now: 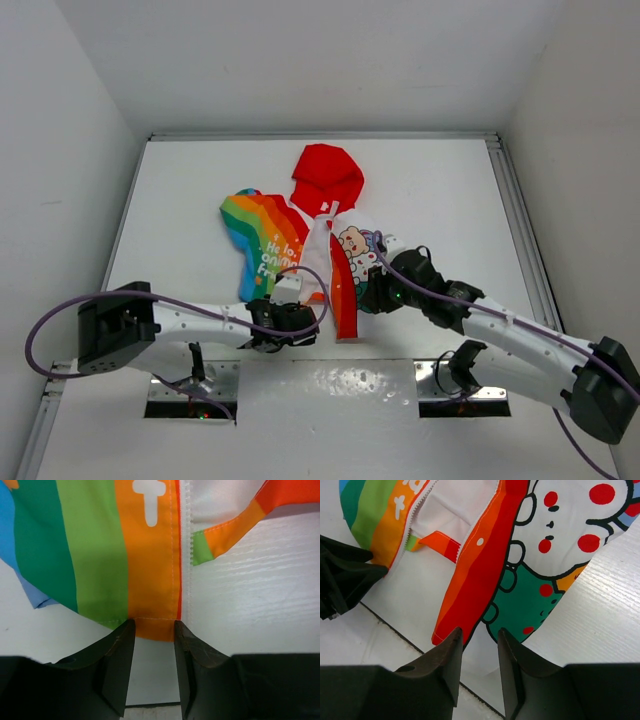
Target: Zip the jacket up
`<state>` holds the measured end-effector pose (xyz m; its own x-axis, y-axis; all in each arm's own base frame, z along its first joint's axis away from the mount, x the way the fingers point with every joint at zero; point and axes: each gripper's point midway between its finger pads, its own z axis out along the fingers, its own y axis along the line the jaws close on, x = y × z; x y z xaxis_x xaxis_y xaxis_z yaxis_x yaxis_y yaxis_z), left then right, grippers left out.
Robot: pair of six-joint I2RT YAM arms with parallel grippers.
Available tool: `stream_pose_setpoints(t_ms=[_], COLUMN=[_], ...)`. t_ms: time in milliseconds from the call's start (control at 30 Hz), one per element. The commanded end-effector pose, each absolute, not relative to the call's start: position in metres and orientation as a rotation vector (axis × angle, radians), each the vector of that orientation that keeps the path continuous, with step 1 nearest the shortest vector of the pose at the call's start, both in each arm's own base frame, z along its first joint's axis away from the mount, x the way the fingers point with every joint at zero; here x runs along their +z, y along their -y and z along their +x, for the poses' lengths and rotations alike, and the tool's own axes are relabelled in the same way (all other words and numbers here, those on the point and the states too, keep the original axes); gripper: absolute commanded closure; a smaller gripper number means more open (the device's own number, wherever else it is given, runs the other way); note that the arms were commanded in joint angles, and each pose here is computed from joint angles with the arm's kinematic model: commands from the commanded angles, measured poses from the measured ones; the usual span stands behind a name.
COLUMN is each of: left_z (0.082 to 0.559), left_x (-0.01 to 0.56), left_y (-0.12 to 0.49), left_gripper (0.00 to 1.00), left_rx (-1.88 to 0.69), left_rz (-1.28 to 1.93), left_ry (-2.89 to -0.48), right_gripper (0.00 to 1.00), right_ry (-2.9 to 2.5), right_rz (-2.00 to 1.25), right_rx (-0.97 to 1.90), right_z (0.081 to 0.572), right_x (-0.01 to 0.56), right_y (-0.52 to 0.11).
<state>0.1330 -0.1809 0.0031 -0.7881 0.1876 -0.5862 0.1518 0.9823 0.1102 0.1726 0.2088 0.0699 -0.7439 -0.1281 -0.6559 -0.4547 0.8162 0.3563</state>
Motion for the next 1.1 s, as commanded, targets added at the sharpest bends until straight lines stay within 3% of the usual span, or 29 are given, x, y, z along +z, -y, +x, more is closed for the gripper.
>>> stream_pose_setpoints(t_ms=[0,100,200,267,300,567,600,633,700,800,967,1067], left_z=[0.139,0.139,0.140,0.142,0.142,0.151,0.153,0.153,0.153,0.149,0.142,0.140], left_x=[0.001,-0.012,-0.018,-0.018,-0.016,0.023,0.027,0.031,0.030,0.019,-0.003,-0.008], left_y=[0.194,0.190,0.190,0.193,0.193,0.197,0.197,0.196,0.194,0.193,0.192,0.196], left_gripper=[0.66,0.70,0.84,0.99,1.00,0.98,0.83,0.76,0.66,0.59,0.57,0.69], left_rx=[0.007,-0.025,-0.066,-0.084,-0.083,-0.252,-0.261,-0.277,-0.281,-0.301,-0.314,-0.311], left_rz=[0.181,0.171,0.153,0.143,0.140,0.048,0.051,0.050,0.051,0.080,0.136,0.169], left_ry=[-2.450,-2.466,-2.467,-2.458,-2.453,-2.352,-2.349,-2.343,-2.358,-2.390,-2.483,-2.506], right_gripper=[0.65,0.65,0.65,0.65,0.65,0.63,0.63,0.63,0.63,0.63,0.63,0.63], right_ry=[-2.320,-2.331,-2.331,-2.340,-2.337,-2.322,-2.324,-2.321,-2.317,-2.322,-2.333,-2.334], right_rz=[-0.437,-0.440,-0.440,-0.429,-0.418,-0.427,-0.442,-0.443,-0.437,-0.451,-0.452,-0.446], right_rx=[0.744,0.749,0.749,0.729,0.728,0.783,0.781,0.777,0.776,0.783,0.781,0.768], right_z=[0.175,0.172,0.171,0.172,0.173,0.176,0.176,0.176,0.178,0.176,0.174,0.175], right_x=[0.081,0.079,0.078,0.078,0.079,0.092,0.092,0.093,0.094,0.092,0.089,0.089], right_y=[-0.221,-0.222,-0.221,-0.218,-0.219,-0.231,-0.233,-0.233,-0.235,-0.237,-0.238,-0.237])
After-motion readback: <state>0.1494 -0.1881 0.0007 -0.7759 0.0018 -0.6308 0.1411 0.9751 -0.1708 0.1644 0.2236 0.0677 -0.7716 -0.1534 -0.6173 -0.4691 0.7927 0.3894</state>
